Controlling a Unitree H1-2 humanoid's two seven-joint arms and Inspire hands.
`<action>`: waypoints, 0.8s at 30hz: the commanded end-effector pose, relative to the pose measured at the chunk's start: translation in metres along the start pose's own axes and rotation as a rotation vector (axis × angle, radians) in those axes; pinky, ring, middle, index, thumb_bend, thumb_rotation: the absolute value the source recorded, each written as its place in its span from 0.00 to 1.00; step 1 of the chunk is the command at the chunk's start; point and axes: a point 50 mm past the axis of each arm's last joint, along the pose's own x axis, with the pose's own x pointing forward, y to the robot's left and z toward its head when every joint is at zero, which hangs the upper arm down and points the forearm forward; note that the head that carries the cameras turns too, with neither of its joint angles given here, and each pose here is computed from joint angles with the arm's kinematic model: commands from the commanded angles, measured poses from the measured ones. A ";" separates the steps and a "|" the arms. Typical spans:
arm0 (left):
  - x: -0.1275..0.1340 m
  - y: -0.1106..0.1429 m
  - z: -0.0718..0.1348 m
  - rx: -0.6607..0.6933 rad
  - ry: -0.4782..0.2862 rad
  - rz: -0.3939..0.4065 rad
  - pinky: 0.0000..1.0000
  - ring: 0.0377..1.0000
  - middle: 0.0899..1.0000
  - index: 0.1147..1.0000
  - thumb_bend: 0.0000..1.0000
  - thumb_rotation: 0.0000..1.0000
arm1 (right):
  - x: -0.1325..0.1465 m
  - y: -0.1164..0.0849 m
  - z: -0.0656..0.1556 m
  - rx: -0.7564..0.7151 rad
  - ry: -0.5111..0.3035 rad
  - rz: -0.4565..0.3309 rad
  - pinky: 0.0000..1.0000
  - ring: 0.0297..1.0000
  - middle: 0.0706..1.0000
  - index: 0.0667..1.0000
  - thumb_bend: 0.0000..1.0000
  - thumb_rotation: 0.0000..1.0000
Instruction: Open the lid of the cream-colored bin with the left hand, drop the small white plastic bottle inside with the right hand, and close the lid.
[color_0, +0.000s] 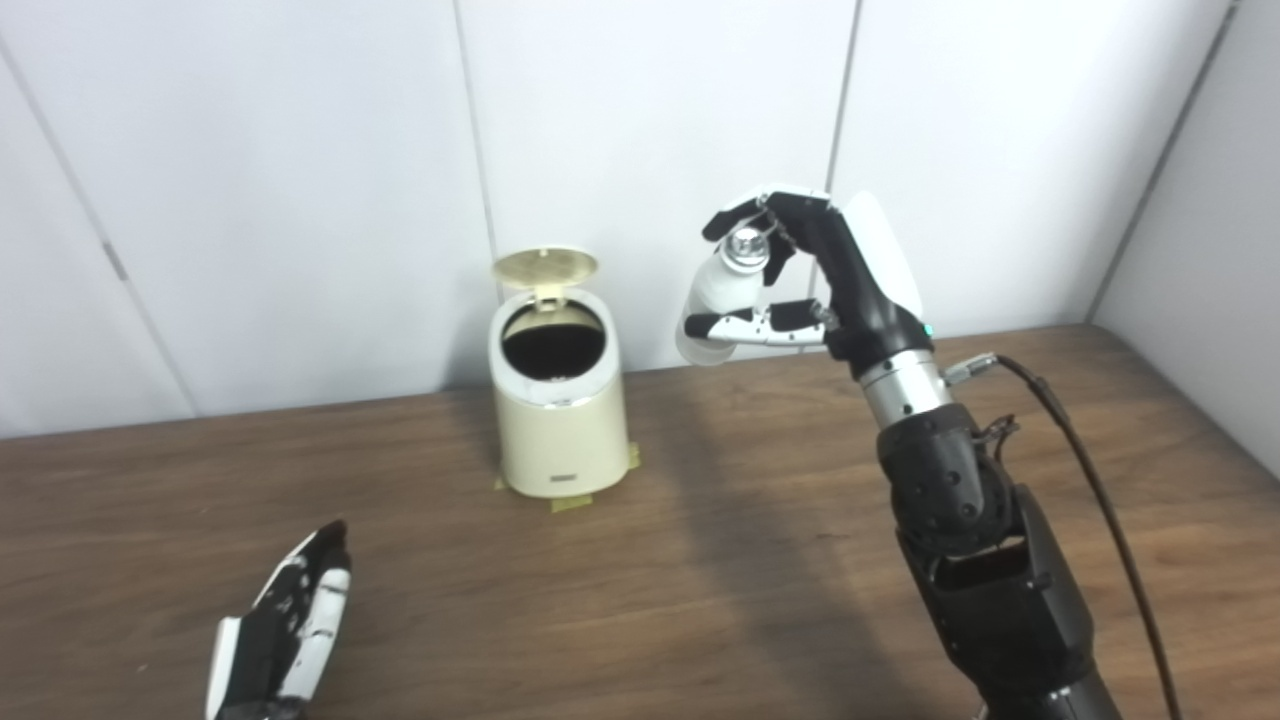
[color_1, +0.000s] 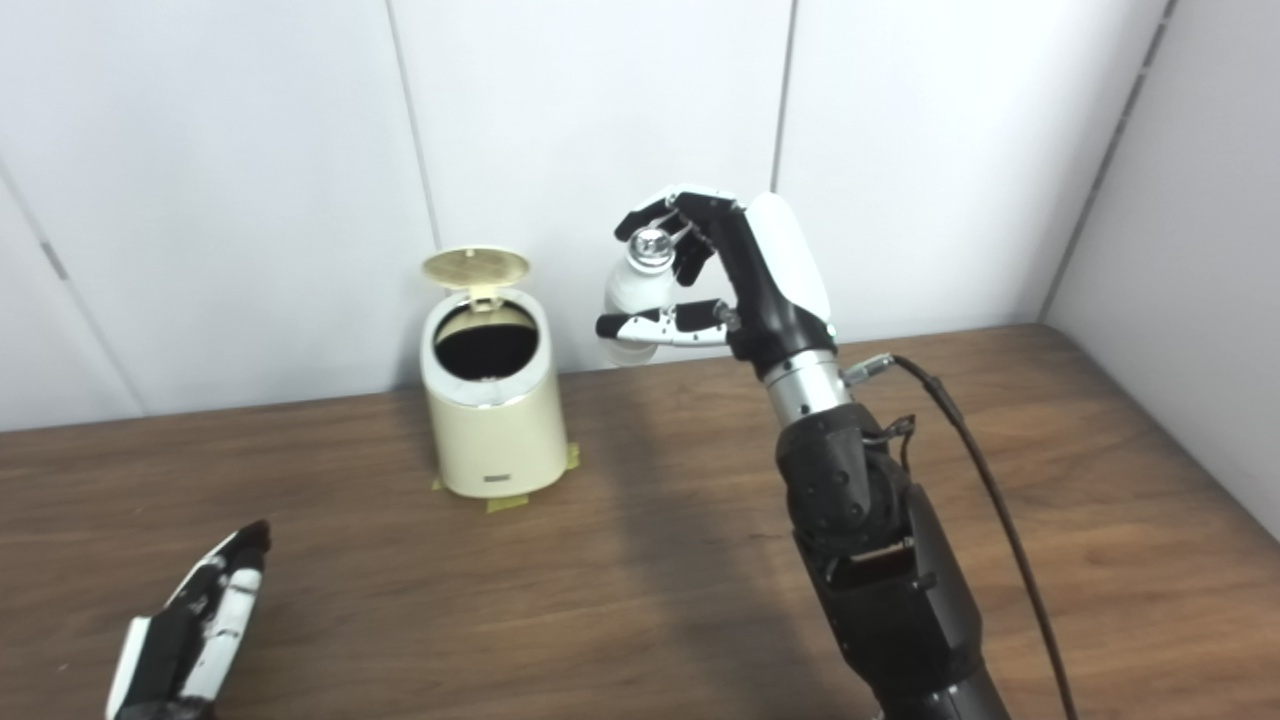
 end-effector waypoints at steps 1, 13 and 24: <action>0.001 -0.004 0.017 -0.020 -0.092 -0.001 1.00 0.92 0.86 0.83 0.44 0.63 | 0.018 0.001 0.022 0.035 -0.120 -0.029 0.34 0.37 0.46 0.50 0.51 0.00; -0.007 -0.019 0.017 -0.047 -0.089 -0.003 0.98 0.91 0.85 0.80 0.45 0.60 | 0.039 0.046 0.039 0.126 -0.187 -0.051 0.32 0.38 0.46 0.47 0.52 0.00; -0.008 -0.030 0.016 -0.053 -0.094 -0.010 0.95 0.92 0.87 0.81 0.45 0.60 | 0.056 0.073 0.040 0.184 -0.190 -0.030 0.33 0.38 0.46 0.48 0.52 0.00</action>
